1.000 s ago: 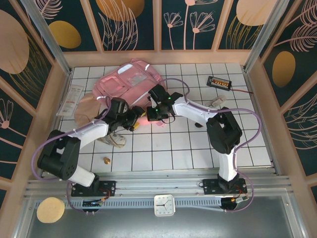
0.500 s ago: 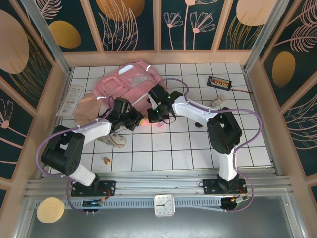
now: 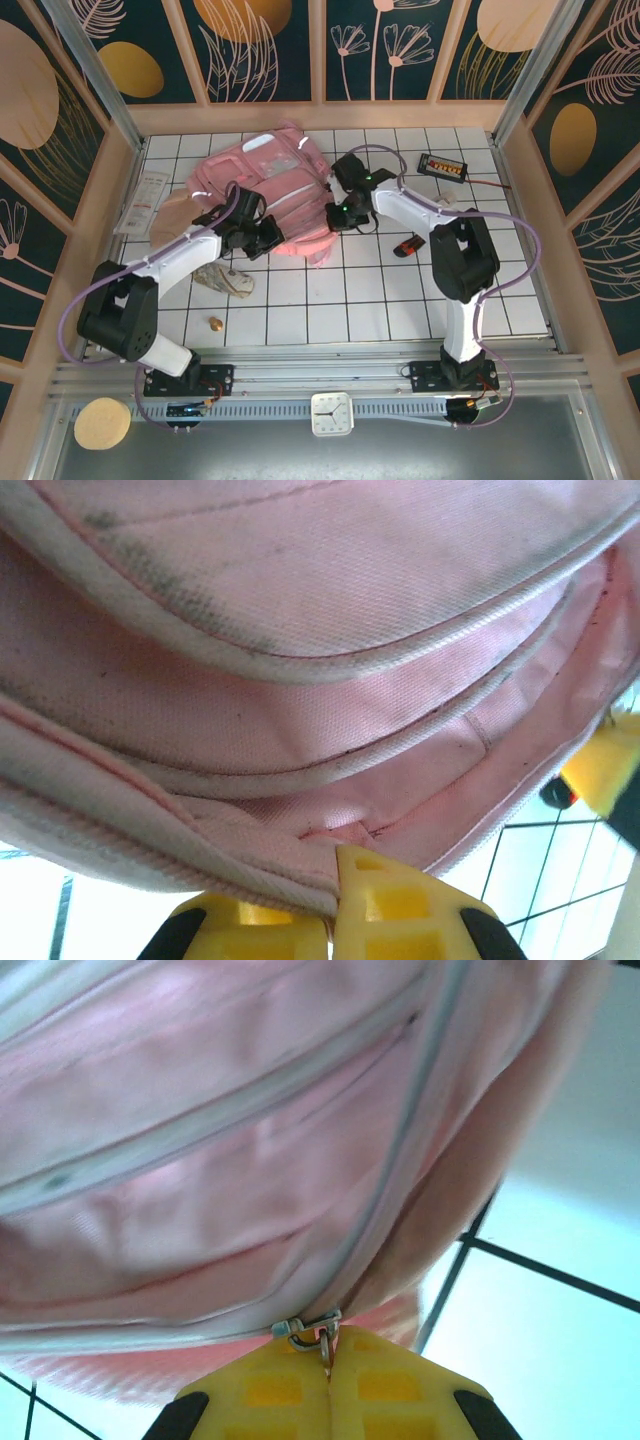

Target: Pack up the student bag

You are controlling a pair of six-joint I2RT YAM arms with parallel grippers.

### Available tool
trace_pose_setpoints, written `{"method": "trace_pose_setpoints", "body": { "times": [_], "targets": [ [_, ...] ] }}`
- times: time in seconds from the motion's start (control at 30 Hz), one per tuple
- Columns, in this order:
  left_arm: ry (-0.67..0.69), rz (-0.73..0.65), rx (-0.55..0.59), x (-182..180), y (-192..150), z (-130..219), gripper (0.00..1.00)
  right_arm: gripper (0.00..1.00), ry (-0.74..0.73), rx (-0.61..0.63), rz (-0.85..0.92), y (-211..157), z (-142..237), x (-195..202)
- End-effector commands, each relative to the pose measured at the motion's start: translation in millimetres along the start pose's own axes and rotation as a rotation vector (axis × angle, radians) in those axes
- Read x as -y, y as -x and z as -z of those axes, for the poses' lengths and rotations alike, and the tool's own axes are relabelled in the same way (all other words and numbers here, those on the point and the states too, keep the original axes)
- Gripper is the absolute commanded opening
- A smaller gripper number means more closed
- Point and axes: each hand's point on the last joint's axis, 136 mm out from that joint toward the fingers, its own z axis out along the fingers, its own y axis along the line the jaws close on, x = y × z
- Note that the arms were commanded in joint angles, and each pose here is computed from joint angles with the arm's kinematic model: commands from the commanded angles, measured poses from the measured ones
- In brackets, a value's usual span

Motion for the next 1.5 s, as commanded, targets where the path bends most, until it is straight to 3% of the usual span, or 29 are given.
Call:
{"method": "trace_pose_setpoints", "body": {
  "times": [0.0,0.2,0.27,0.43,0.47,0.67,0.83,0.97,1.13,1.2,1.27,1.4,1.47],
  "targets": [
    [0.112,-0.146,0.050,-19.6,4.7,33.6,0.00,0.00,-0.071,-0.036,0.022,-2.2,-4.6,21.6],
    [0.200,-0.079,0.054,-80.5,3.1,52.4,0.00,0.00,-0.065,-0.022,0.011,10.8,-4.5,35.0],
    [0.206,-0.053,0.063,-92.0,5.7,57.0,0.09,0.00,-0.037,-0.022,0.009,11.2,-3.3,28.6],
    [0.129,-0.012,0.073,-78.2,9.6,55.1,0.94,0.00,0.036,-0.021,-0.005,3.8,0.5,8.0],
    [0.103,0.002,0.078,-72.8,11.0,55.2,0.99,0.00,0.054,-0.023,-0.011,1.4,0.3,3.4],
    [-0.038,0.052,0.105,-34.2,18.3,64.9,0.99,0.00,0.124,-0.054,-0.010,-13.4,-6.6,-28.3],
    [-0.062,-0.012,-0.002,12.4,-7.8,40.5,0.99,0.00,0.156,-0.057,-0.005,-12.7,-8.0,-47.3],
    [0.110,-0.258,-0.029,28.7,-11.3,24.8,0.93,0.00,0.189,-0.045,-0.011,-8.2,-3.5,-54.8],
    [0.346,-0.634,-0.046,1.2,3.6,19.8,0.87,0.00,0.182,-0.049,-0.008,-12.6,0.2,-47.7],
    [0.294,-0.797,-0.104,3.1,-5.6,15.3,0.76,0.00,0.185,-0.044,-0.009,-13.8,3.4,-45.7],
    [0.220,-0.897,-0.108,11.9,-11.4,14.7,0.75,0.00,0.186,-0.040,-0.009,-14.5,6.2,-44.9],
    [0.112,-0.945,-0.030,35.8,-6.4,13.2,0.68,0.00,0.194,-0.037,-0.012,-15.2,9.6,-46.7],
    [0.062,-0.938,-0.055,45.6,-12.0,4.1,0.63,0.00,0.198,-0.041,-0.014,-16.5,9.2,-48.0]
  ]
}}
